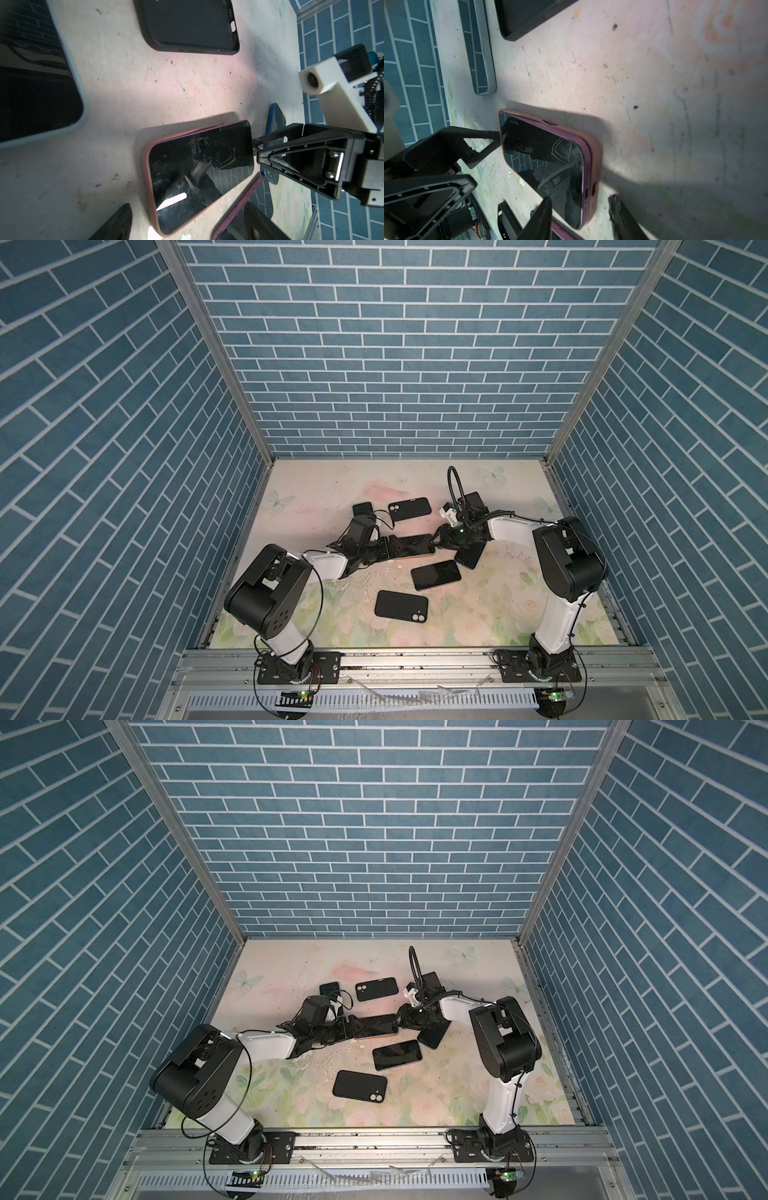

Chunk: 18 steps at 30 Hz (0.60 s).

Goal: Put the phone into the phone case

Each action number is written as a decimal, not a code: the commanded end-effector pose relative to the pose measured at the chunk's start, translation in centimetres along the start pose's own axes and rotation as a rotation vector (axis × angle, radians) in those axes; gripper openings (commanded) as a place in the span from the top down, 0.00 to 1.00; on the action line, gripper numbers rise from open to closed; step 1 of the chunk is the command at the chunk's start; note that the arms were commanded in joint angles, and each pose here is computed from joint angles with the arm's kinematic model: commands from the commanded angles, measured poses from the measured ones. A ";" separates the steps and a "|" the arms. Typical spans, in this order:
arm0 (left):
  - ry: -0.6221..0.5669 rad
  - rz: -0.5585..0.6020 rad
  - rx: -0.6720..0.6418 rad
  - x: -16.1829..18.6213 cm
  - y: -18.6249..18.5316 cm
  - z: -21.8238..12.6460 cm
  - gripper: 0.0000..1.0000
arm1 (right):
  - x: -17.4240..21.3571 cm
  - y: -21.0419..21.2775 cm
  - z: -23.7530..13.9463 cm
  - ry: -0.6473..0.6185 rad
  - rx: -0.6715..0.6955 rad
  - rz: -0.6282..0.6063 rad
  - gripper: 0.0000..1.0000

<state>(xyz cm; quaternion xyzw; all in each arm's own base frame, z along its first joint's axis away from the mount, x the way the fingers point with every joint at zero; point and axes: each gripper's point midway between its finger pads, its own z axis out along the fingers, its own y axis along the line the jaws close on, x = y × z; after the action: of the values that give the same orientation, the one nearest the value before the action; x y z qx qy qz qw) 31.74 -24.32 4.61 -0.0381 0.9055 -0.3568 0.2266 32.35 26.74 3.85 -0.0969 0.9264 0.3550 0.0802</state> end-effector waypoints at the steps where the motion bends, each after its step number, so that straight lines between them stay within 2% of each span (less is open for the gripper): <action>1: 0.065 -0.045 -0.064 2.2 2.5 0.6 0.10 | 0.5 -0.2 0.1 0.011 -0.004 0.018 0.52; 8: 0.099 -0.103 -0.020 2.7 2.7 1.9 0.09 | 1.0 -0.1 1.3 0.036 -0.023 0.035 0.52; 18: 0.103 -0.100 0.106 2.2 0.3 2.2 0.18 | 2.4 -0.1 3.5 0.081 -0.048 0.053 0.55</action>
<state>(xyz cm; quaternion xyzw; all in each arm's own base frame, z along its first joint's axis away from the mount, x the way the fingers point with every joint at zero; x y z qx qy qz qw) 33.53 -25.74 4.84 -0.0470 0.8782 -0.4157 0.2317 32.23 27.82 3.46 -0.0913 0.9205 0.3729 0.0724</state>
